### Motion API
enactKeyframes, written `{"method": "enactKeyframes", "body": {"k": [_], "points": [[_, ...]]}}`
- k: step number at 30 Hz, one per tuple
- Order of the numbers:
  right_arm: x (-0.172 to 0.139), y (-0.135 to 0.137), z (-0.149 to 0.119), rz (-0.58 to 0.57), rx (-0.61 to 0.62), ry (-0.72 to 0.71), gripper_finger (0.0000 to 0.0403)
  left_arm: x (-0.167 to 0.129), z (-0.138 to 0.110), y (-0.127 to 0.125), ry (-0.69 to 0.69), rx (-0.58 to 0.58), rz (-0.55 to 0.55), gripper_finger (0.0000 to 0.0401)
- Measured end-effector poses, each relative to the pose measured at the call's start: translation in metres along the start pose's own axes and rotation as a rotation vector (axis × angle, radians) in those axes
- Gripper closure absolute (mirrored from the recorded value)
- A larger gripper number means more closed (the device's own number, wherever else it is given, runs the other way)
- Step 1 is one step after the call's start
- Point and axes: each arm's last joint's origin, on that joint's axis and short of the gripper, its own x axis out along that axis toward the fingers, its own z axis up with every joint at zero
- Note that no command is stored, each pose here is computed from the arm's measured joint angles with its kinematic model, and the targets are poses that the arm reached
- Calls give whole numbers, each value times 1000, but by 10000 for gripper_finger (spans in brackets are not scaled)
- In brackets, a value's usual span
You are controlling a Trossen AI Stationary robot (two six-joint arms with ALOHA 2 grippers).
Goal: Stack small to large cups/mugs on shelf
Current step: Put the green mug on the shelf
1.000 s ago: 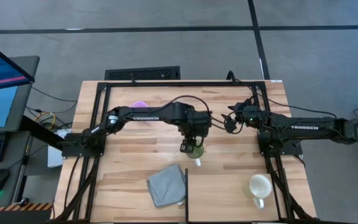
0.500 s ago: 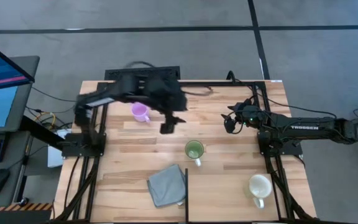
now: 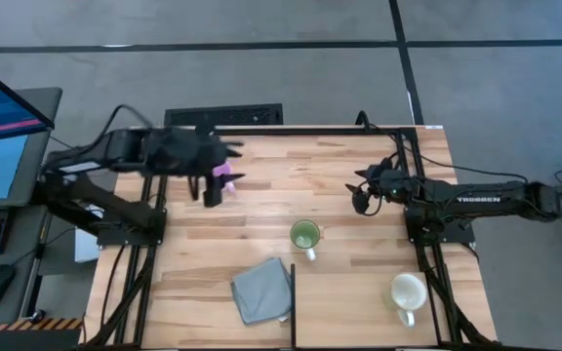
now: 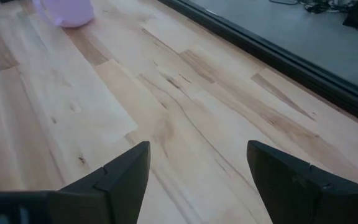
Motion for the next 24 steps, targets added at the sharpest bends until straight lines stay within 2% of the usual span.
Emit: {"method": "enactKeyframes", "body": {"k": [7, 14, 19, 24], "points": [[-1, 3, 1, 19, 9, -12, 110, -5, -80, -6, -51, -24, -18, 188], [-1, 4, 5, 26, 27, -54, 110, 7, -161, -13, -141, -9, -65, 188], [-1, 5, 5, 31, 33, -56, 110, 19, -206, -19, -267, 11, -55, 188], [-1, 5, 5, 34, 59, -55, 110, 25, -244, -23, -293, -22, -83, 188]]}}
